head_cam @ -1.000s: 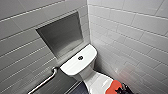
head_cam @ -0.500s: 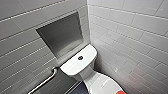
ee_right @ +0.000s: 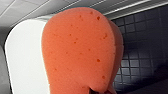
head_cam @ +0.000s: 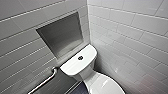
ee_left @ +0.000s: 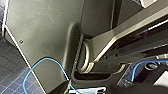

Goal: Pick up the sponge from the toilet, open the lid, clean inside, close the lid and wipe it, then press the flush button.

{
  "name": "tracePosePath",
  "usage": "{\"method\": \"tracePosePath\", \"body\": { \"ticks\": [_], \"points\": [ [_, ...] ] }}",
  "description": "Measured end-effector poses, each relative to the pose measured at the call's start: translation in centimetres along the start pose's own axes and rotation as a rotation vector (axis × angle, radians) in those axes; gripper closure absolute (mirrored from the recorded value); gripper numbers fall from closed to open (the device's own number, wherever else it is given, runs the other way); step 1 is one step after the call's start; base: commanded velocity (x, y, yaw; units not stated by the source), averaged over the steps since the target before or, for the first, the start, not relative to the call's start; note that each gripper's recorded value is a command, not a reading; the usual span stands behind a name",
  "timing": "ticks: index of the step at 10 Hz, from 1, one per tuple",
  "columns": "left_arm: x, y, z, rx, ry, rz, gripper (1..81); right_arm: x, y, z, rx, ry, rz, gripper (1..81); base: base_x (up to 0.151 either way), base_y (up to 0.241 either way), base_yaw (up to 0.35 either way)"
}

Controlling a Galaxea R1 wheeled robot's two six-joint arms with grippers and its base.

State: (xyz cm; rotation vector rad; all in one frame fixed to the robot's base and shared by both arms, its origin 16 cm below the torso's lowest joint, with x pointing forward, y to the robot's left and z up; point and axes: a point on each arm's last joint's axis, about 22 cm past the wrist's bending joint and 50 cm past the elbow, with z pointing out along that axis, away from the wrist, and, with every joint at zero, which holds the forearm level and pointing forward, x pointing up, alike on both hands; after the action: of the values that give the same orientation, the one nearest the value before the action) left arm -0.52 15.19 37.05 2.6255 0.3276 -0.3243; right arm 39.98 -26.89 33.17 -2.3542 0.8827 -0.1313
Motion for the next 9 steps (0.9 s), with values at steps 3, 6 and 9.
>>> {"method": "tracePosePath", "body": {
  "ticks": [3,6,9],
  "points": [
    [0.0,-0.1,0.0,0.001,0.000,0.007,1.0,-2.2,5.4,-5.3,-0.039,0.001,0.036,81.1,0.000,0.000,0.000],
    [0.0,0.0,0.0,0.000,0.000,0.021,1.0,-7.7,7.9,-8.7,-0.050,-0.067,0.062,81.1,0.000,0.000,0.000],
    [0.1,0.9,0.4,-0.010,0.002,0.032,1.0,-7.2,4.3,-10.3,0.030,-0.103,0.019,81.1,0.000,0.000,0.000]
  ]
}}
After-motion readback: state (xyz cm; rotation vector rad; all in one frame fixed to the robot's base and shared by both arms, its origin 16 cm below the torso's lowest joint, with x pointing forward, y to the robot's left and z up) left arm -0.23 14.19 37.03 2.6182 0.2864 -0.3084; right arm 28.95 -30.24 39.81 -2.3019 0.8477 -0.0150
